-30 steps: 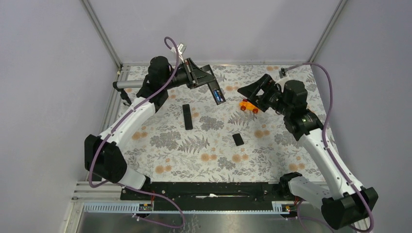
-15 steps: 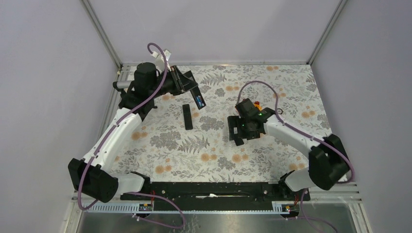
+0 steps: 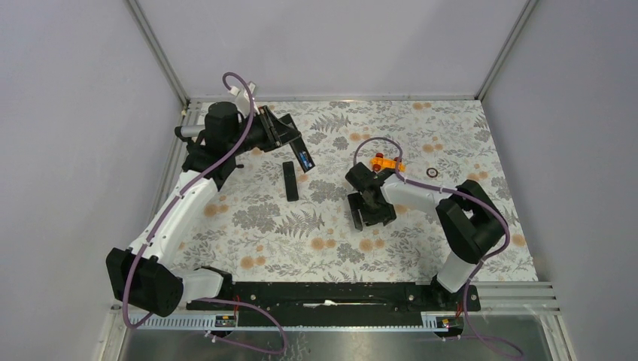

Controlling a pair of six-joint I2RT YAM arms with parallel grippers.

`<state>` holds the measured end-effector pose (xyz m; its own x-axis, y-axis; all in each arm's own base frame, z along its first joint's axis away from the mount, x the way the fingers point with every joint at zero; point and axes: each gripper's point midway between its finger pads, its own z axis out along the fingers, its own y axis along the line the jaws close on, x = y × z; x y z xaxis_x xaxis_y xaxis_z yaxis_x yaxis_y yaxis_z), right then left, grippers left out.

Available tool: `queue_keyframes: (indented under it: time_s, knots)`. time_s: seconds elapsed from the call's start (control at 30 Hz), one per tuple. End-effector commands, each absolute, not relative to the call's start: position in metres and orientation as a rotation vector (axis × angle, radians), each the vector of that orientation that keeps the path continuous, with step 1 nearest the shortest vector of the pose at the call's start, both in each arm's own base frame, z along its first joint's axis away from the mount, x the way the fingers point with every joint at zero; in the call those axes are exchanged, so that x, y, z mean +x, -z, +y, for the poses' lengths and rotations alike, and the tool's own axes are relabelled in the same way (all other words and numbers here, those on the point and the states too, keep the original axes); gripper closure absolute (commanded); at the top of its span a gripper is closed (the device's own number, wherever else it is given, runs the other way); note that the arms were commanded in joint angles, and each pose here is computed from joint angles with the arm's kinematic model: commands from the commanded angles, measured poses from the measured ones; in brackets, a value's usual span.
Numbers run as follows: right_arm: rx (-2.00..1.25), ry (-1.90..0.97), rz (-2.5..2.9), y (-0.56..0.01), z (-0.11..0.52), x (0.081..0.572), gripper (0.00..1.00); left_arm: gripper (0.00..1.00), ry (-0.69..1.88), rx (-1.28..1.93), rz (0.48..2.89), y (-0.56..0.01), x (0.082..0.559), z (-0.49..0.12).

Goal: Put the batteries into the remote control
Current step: Pick up the battery cover at the center of the board.

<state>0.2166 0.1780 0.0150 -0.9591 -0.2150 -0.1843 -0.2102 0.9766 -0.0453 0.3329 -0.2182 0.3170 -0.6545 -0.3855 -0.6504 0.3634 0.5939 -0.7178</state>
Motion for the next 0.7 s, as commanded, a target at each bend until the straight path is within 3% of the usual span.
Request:
queue_keyframes:
  time_s: [0.0,0.37,0.67]
  knots:
    - [-0.305,0.038,2.904,-0.017,0.185,0.232,0.22,1.00,1.177,0.030,1.872,-0.347,0.334,-0.220]
    - [-0.254,0.009,2.907,-0.006,0.181,0.244,0.35,1.00,1.222,0.033,1.867,-0.349,0.337,-0.224]
    - [-0.265,-0.038,2.883,-0.012,0.186,0.246,0.62,1.00,1.249,0.032,1.875,-0.345,0.343,-0.228]
